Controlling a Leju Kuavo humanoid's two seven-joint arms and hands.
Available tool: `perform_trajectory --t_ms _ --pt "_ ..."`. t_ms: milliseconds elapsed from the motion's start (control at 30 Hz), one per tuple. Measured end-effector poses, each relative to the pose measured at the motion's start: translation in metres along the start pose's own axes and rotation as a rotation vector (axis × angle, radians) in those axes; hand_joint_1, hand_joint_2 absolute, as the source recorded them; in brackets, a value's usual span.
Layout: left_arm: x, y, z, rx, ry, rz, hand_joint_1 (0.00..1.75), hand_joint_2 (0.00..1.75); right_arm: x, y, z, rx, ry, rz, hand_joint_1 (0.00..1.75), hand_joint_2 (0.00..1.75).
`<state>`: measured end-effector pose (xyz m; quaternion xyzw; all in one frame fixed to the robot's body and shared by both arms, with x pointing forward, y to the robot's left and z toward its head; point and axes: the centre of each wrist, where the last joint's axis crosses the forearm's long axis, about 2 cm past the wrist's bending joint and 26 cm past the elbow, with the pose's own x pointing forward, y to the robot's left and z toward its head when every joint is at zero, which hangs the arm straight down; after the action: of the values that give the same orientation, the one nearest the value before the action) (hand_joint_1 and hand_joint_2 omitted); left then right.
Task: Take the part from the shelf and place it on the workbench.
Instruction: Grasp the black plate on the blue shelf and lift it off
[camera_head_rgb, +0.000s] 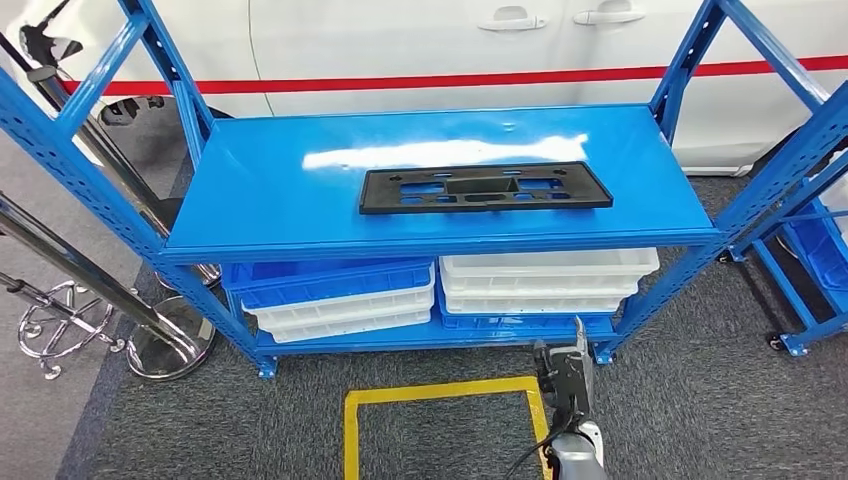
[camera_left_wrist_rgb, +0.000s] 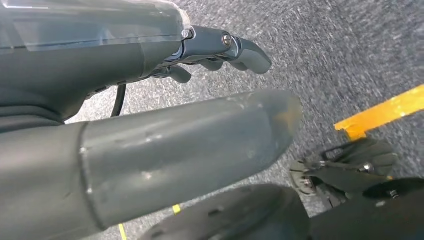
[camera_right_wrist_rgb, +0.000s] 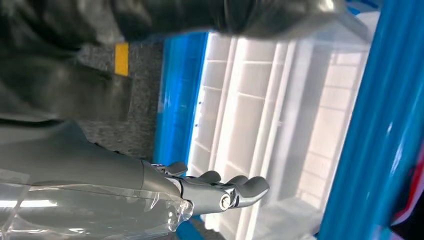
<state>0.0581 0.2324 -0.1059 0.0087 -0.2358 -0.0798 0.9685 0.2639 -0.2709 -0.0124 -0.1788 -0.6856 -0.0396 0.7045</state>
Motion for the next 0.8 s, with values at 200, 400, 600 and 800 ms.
perform_trajectory --t_ms 200,400,600,800 --pt "-0.001 0.002 0.000 0.009 -0.013 -0.021 0.00 0.00 0.027 0.009 -0.014 0.015 -0.162 0.076 0.00 0.00" --pt "0.002 0.003 -0.001 -0.004 -0.030 -0.043 0.00 0.00 0.074 0.033 -0.031 0.078 -0.452 0.262 0.00 0.00" --pt "0.006 0.001 -0.002 -0.056 -0.006 -0.065 0.00 0.00 0.106 0.047 -0.049 0.058 -0.595 0.321 0.00 0.00" --pt "0.010 -0.001 -0.003 -0.075 -0.007 -0.075 0.00 0.00 0.134 0.044 -0.075 -0.007 -0.676 0.336 0.00 0.00"
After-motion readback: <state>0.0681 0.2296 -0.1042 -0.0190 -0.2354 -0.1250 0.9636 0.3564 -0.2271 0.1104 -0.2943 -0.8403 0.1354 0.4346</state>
